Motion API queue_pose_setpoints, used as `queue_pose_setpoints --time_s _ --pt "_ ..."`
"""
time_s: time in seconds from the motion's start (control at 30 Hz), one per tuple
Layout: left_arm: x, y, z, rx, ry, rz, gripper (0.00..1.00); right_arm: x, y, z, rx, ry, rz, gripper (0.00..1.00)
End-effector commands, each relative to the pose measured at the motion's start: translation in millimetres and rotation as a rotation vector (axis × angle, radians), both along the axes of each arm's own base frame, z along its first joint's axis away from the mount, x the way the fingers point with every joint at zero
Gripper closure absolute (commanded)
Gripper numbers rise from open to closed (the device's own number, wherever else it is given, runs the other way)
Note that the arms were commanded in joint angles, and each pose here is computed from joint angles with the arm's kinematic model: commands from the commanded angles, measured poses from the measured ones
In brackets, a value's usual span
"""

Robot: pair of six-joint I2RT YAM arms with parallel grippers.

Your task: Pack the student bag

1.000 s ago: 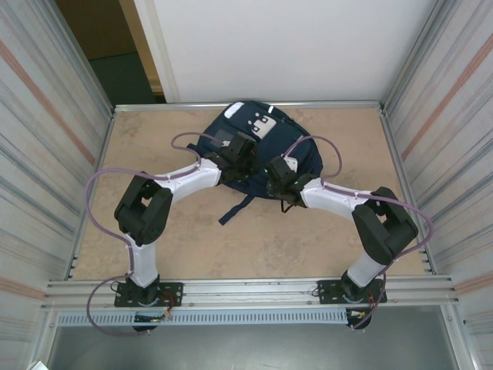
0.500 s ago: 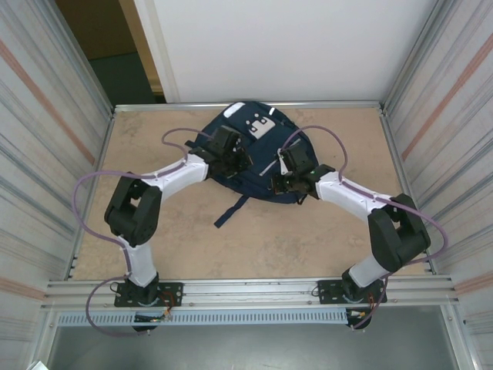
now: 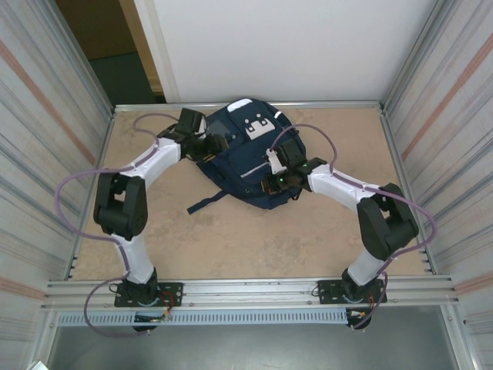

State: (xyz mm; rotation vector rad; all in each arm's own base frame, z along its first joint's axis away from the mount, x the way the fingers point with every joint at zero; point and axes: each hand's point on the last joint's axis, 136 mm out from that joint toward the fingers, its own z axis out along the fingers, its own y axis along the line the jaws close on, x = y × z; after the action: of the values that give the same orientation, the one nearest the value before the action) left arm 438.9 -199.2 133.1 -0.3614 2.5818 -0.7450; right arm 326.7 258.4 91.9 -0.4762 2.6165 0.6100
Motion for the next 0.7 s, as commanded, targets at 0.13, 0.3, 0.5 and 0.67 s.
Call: queue_pose_setpoints --time_s 0.13,0.3,0.5,0.67 --pt "-77.7 -46.0 -0.8 0.001 0.012 0.045 0.32 -17.7 10.1 -10.6 0.013 0.07 0.041 1.0" --pt "-71.0 -82.7 -13.9 -0.035 -0.019 0.099 0.3 -26.9 11.4 -12.6 0.03 0.086 0.059 1.0" --pt "-57.1 -83.5 -35.5 0.059 -0.057 0.189 0.44 -31.5 11.3 -13.5 0.054 0.088 0.051 1.0" --pt "-55.2 -75.6 -39.7 0.089 -0.082 0.21 0.8 -33.1 8.7 -20.7 0.047 0.089 0.036 0.92"
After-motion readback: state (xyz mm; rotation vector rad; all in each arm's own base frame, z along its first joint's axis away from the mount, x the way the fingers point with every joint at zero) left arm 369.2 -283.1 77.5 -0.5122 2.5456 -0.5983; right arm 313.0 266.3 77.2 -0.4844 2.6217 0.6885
